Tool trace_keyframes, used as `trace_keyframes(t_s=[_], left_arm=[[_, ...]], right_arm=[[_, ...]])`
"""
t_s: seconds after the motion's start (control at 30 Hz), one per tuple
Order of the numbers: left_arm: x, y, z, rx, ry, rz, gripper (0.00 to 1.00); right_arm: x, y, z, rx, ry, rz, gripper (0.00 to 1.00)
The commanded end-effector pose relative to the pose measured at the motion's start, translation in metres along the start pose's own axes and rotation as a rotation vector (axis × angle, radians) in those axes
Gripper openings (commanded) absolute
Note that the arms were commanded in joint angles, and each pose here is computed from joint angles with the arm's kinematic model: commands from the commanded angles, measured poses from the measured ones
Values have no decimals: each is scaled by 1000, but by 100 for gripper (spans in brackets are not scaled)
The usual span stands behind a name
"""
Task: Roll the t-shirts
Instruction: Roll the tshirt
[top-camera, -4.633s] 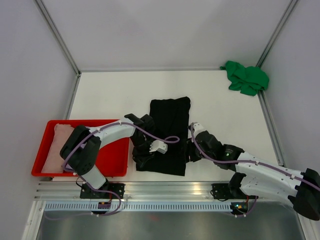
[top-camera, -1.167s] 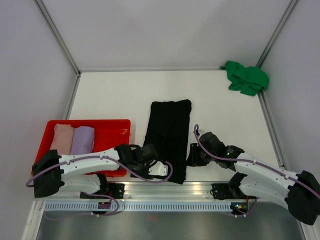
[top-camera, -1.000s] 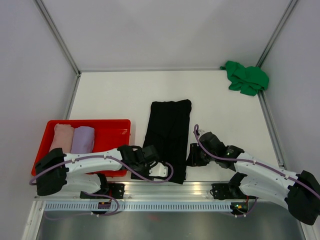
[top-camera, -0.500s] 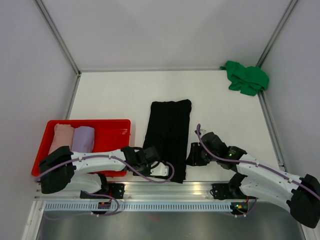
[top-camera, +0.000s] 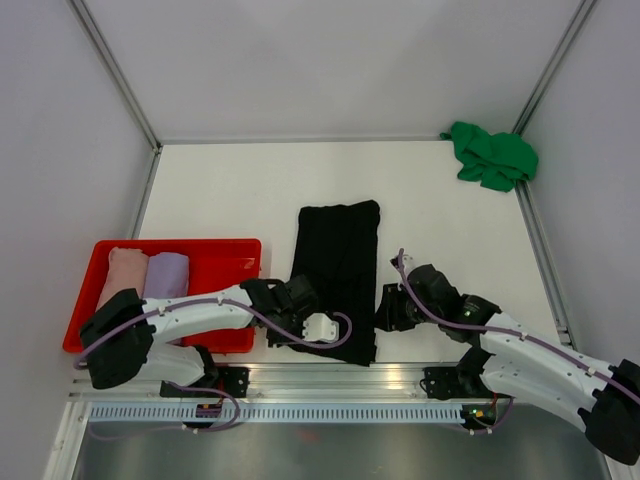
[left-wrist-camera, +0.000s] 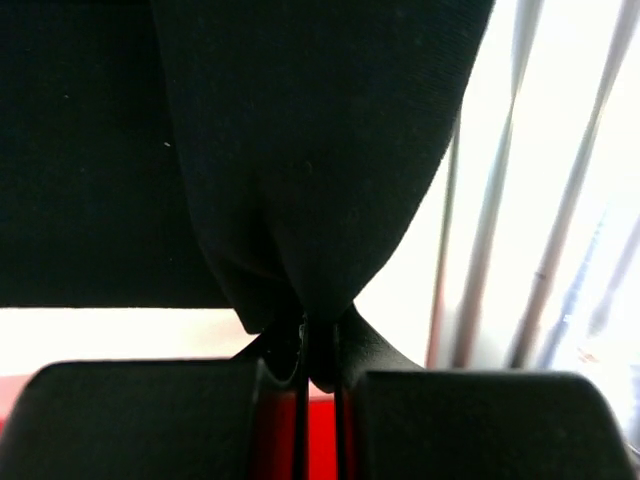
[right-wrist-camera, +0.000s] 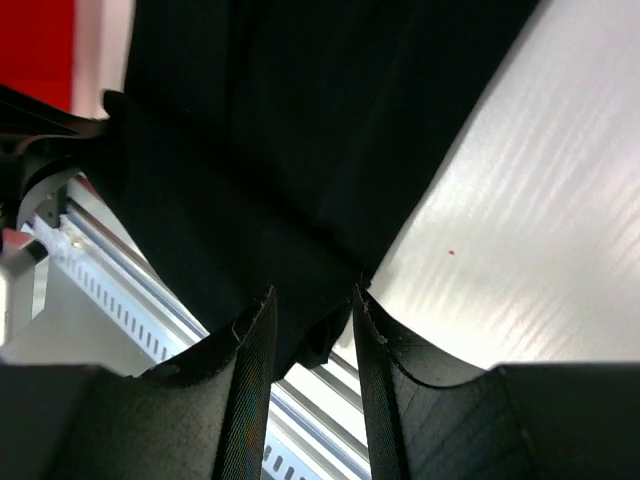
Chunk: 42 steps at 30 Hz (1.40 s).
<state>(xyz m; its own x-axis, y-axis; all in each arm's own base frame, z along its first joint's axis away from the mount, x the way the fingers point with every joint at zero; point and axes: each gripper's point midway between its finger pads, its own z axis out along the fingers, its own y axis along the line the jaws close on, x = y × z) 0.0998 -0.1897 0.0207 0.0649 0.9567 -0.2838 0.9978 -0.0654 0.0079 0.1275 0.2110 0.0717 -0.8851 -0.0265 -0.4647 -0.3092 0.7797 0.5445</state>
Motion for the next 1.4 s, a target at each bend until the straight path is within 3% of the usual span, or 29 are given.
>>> trace_keyframes(t_s=[0.0,0.27,0.47,0.73,0.97,1.23,1.3,1.37], left_arm=[[-13,-28,-12,226,-82,5,2],[-20,-14,-37,372,-184,-29,2],[-18,-4,-44,473,-202,-68,2],[-15,8,-41,506,-192,-61,2],[-13,17,-41,501,-197,-61,2],[-8,16,-42,508,-191,-47,2],[-7,15,-41,508,-188,-42,2],[-5,13,-41,512,-187,-40,2]], right_arm=[[-22,22,-7,-109,-108,-70,42],[-26,28,-8,-112,-139,-289,45],[-6,52,-4,-128,-137,-563,52],[7,83,-9,-259,-156,-733,57],[24,80,8,-164,-72,-766,59],[43,56,37,-9,67,-667,59],[41,52,37,20,53,-637,54],[41,47,36,43,49,-608,41]])
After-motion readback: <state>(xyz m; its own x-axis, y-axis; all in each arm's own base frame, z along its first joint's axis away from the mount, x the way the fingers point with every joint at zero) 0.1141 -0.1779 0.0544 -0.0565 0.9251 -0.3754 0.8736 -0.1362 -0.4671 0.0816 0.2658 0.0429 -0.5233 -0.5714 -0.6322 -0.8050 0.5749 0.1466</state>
